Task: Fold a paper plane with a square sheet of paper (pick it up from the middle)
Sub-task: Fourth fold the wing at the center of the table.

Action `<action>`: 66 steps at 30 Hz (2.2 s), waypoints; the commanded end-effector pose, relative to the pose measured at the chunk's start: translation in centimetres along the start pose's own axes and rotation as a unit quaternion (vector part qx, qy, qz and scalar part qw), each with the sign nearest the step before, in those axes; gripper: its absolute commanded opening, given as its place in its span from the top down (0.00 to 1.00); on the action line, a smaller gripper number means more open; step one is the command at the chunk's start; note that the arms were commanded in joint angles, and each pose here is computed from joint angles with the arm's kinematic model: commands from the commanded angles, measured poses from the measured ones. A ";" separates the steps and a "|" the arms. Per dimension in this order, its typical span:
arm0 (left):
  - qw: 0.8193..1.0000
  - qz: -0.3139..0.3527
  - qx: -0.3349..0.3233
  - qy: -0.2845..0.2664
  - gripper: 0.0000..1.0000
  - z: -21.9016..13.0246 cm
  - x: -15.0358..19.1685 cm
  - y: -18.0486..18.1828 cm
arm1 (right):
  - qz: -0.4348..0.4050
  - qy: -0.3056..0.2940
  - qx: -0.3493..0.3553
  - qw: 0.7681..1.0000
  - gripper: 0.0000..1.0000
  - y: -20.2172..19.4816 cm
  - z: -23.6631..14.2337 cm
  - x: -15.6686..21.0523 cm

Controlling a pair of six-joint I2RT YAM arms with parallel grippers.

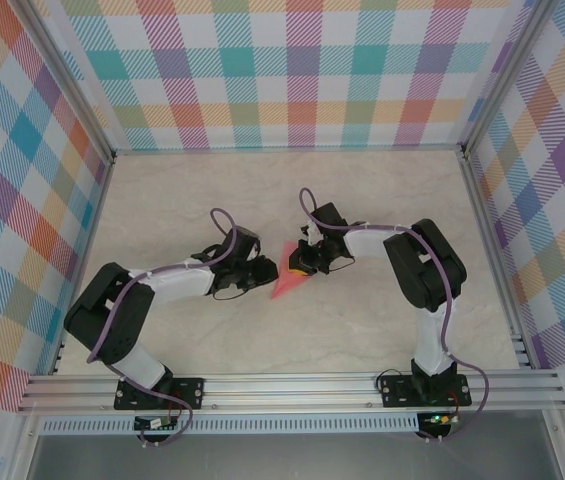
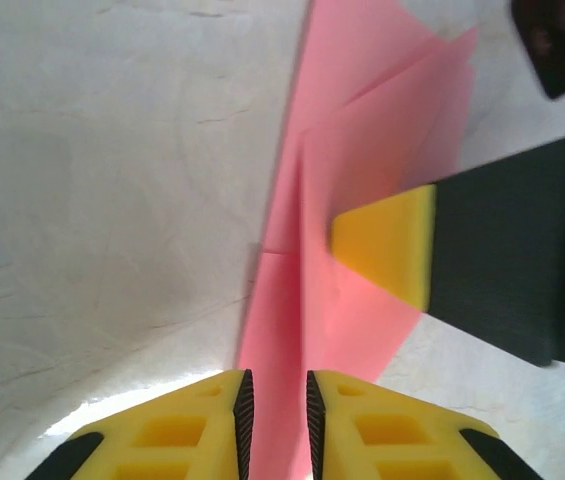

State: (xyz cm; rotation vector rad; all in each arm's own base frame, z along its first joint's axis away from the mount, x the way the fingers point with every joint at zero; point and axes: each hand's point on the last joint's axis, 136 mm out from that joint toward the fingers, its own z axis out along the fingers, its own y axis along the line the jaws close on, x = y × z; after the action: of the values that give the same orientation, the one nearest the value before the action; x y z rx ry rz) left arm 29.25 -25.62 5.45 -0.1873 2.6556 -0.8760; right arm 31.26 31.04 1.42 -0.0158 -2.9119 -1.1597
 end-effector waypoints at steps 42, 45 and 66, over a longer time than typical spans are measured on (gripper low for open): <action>0.998 0.027 0.024 0.049 0.89 3.0 0.7 -2.8 | 0.062 0.030 0.129 0.989 0.92 -7.8 1.8 2.5; 0.998 0.024 0.018 0.058 0.90 3.5 1.1 -2.4 | 0.062 0.029 0.128 0.989 0.92 -7.7 1.8 2.4; 0.995 0.010 -0.017 0.096 0.89 2.8 4.0 0.5 | 0.066 0.038 0.136 0.988 0.92 -8.0 2.0 2.5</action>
State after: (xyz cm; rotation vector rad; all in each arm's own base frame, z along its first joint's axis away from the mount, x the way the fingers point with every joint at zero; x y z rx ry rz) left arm 28.51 -28.33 1.95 -0.1120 2.7944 -0.8896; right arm 31.24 31.02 1.32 -0.0268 -2.8990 -1.1235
